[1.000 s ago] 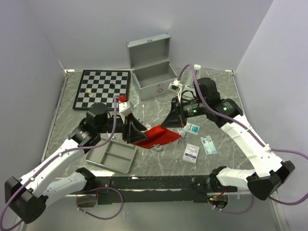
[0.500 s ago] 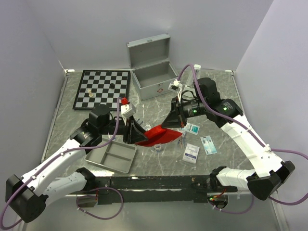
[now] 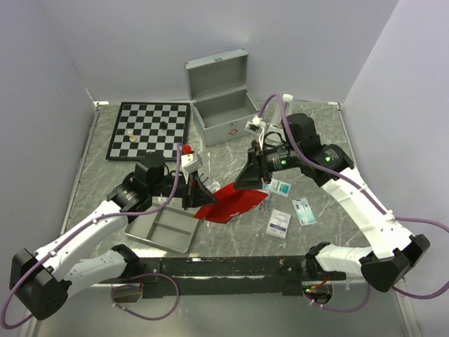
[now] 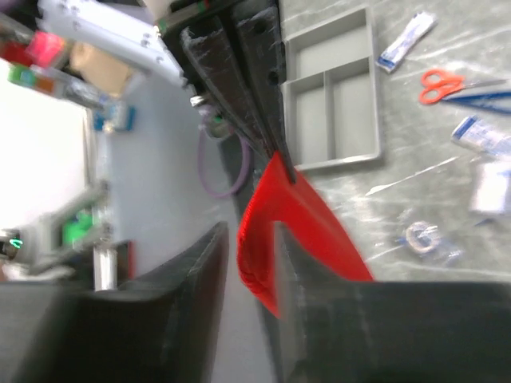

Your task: Organize the medicine kit

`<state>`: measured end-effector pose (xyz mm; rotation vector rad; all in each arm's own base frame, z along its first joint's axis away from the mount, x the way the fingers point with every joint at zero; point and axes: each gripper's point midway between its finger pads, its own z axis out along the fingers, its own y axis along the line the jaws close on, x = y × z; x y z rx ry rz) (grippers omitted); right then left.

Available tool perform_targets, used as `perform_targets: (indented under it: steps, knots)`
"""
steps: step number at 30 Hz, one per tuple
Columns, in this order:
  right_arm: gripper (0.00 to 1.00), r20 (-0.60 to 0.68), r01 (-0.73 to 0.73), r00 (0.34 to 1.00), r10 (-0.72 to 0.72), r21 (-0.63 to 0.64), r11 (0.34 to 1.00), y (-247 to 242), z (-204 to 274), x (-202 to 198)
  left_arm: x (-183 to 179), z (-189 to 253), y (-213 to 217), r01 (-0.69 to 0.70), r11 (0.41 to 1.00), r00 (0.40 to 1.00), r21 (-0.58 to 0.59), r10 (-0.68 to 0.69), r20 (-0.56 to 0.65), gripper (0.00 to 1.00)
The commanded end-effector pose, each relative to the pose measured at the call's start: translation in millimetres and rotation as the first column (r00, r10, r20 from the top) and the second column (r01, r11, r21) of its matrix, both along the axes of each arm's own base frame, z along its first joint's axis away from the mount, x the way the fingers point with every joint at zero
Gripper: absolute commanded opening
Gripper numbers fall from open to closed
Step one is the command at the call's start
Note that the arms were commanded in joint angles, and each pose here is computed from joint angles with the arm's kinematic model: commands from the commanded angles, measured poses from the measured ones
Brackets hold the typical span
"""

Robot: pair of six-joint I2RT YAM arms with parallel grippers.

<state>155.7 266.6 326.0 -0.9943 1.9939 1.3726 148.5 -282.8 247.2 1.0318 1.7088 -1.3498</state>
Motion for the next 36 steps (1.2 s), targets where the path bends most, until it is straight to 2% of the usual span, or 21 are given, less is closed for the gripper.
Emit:
perform_targets:
  steps: [1,3,5,8,10,13,16,18,21,23,26,31,33,34,36]
  knots:
    - [0.86,0.075,0.072,0.995,-0.072,0.006,0.997,2.2,7.8,16.2,7.5,11.6,2.5,-0.071,0.997,0.997,-0.013,0.071,0.019,0.01]
    - [1.00,0.105,0.169,0.980,-0.167,-0.011,0.986,-1.5,6.8,31.7,15.1,13.5,5.7,-0.144,0.989,0.989,-0.016,0.144,0.009,0.01]
    - [1.00,0.138,0.287,0.950,-0.281,-0.031,0.957,-8.5,5.7,50.8,30.5,17.3,12.5,-0.266,0.964,0.964,-0.019,0.266,0.000,0.01]
    - [1.00,0.184,0.464,0.874,-0.450,-0.042,0.885,-21.8,3.0,79.0,56.0,19.8,29.5,-0.461,0.887,0.887,-0.010,0.461,-0.003,0.01]
    - [1.00,0.195,0.596,0.794,-0.576,-0.063,0.801,-35.1,-5.0,100.0,71.4,19.4,41.8,-0.567,0.823,0.823,0.018,0.567,-0.006,0.01]
    - [1.00,0.198,0.779,0.626,-0.755,-0.107,0.618,-60.3,-25.1,130.3,87.9,9.4,60.5,-0.685,0.720,0.723,0.112,0.691,-0.019,0.01]
    - [1.00,0.219,0.872,0.490,-0.844,-0.125,0.474,-80.7,-53.4,147.1,102.2,0.8,83.3,-0.791,0.582,0.588,0.188,0.808,-0.028,0.01]
    - [1.00,0.236,0.897,0.442,-0.865,-0.141,0.420,-88.8,-71.3,152.6,106.8,-0.5,100.1,-0.847,0.489,0.494,0.207,0.869,-0.029,0.01]
    - [1.00,0.233,0.877,0.474,-0.849,-0.210,0.432,-82.9,-103.3,151.7,108.5,0.7,127.8,-0.914,0.344,0.345,0.215,0.938,-0.032,0.01]
    - [1.00,0.228,0.821,0.567,-0.792,-0.235,0.520,-63.7,-122.1,147.2,107.4,-0.3,144.4,-0.941,0.254,0.252,0.225,0.967,-0.041,0.01]
    - [0.94,0.264,0.759,0.651,-0.712,-0.258,0.598,-41.9,-145.4,139.1,104.3,1.4,164.7,-0.963,0.142,0.131,0.230,0.989,-0.062,0.01]
    - [0.86,0.265,0.650,0.760,-0.593,-0.329,0.685,-9.6,-180.8,128.5,102.1,6.8,182.6,-0.971,0.019,-0.011,0.239,0.993,-0.120,0.01]
    - [0.85,0.273,0.631,0.775,-0.569,-0.345,0.694,-2.8,-189.5,127.7,102.1,6.2,186.2,-0.964,-0.028,-0.065,0.266,0.989,-0.133,0.01]
    - [0.85,0.269,0.625,0.781,-0.564,-0.351,0.698,-0.1,-193.3,127.6,102.6,4.2,187.3,-0.957,-0.046,-0.086,0.287,0.988,-0.129,0.01]
    - [0.84,0.269,0.621,0.784,-0.559,-0.351,0.701,3.9,-197.6,127.9,103.9,0.1,185.0,-0.946,-0.049,-0.087,0.320,0.991,-0.106,0.01]
